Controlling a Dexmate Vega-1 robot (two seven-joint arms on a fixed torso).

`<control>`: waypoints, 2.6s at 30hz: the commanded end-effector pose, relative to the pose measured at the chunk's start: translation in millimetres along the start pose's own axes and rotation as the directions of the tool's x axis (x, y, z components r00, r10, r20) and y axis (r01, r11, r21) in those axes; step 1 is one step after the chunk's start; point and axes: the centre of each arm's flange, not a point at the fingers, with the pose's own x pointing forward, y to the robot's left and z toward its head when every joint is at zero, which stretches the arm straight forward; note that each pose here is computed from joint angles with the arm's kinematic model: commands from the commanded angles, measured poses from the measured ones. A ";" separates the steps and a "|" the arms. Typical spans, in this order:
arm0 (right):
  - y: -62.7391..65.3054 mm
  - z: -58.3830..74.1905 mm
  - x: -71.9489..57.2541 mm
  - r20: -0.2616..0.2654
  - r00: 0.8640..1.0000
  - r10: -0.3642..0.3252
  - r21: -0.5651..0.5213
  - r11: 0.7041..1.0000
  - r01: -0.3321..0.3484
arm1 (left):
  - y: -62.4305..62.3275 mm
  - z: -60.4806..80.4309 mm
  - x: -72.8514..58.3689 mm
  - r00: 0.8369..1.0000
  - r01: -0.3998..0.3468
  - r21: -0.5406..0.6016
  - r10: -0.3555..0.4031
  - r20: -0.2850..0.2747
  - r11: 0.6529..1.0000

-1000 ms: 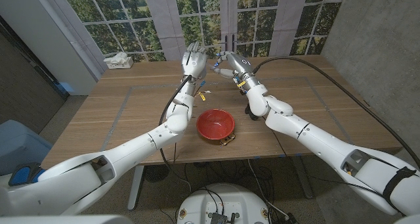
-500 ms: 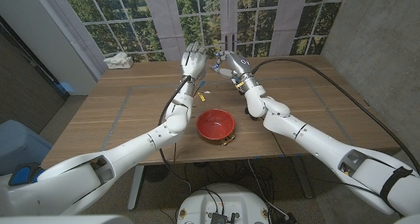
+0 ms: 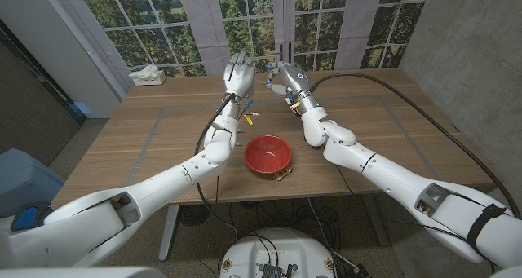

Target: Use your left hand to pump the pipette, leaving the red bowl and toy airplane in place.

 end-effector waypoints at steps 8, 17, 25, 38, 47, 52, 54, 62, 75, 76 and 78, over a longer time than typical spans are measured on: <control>4.6 7.1 3.0 0.000 1.000 -0.021 -0.079 0.997 0.021 | -3.2 -5.5 2.0 1.000 -0.010 -0.009 0.010 0.000 1.000; 8.0 7.4 2.1 -0.006 0.998 -0.064 -0.111 0.992 0.063 | -4.6 -6.8 2.7 1.000 -0.012 -0.010 0.012 0.003 1.000; 9.5 7.1 3.3 0.008 0.995 -0.103 -0.122 0.987 0.103 | -5.4 -8.6 2.8 1.000 -0.013 -0.013 0.013 0.002 1.000; 14.1 3.5 5.0 0.025 0.992 -0.121 -0.129 0.984 0.123 | -7.0 -10.1 4.2 1.000 -0.019 -0.013 0.019 0.002 1.000; 14.7 0.5 5.2 0.036 0.992 -0.119 -0.125 0.985 0.122 | -7.5 -9.7 5.1 1.000 -0.018 -0.012 0.018 -0.002 1.000; 13.3 0.0 5.5 0.042 0.992 -0.119 -0.118 0.985 0.124 | -7.7 -8.7 5.9 1.000 -0.005 0.011 0.005 -0.012 1.000; 13.0 -0.4 5.4 0.038 0.992 -0.122 -0.118 0.985 0.125 | -7.7 -8.7 6.1 1.000 -0.002 0.008 0.002 -0.012 1.000; 11.1 -3.0 3.6 0.034 0.991 -0.130 -0.099 0.986 0.133 | -6.2 -8.8 6.4 1.000 0.008 0.010 -0.008 -0.027 1.000; 6.4 -9.7 -0.4 0.015 0.990 -0.140 -0.005 0.990 0.140 | -0.4 -18.3 4.1 0.995 0.031 -0.166 -0.047 -0.092 0.986; 6.2 -10.2 -0.5 0.013 0.990 -0.139 0.003 0.990 0.139 | 0.1 -19.9 3.9 0.994 0.031 -0.196 -0.051 -0.099 0.980; 6.1 -12.3 -0.8 0.008 0.990 -0.138 0.028 0.990 0.138 | 1.1 -23.9 4.0 0.992 0.035 -0.255 -0.064 -0.108 0.966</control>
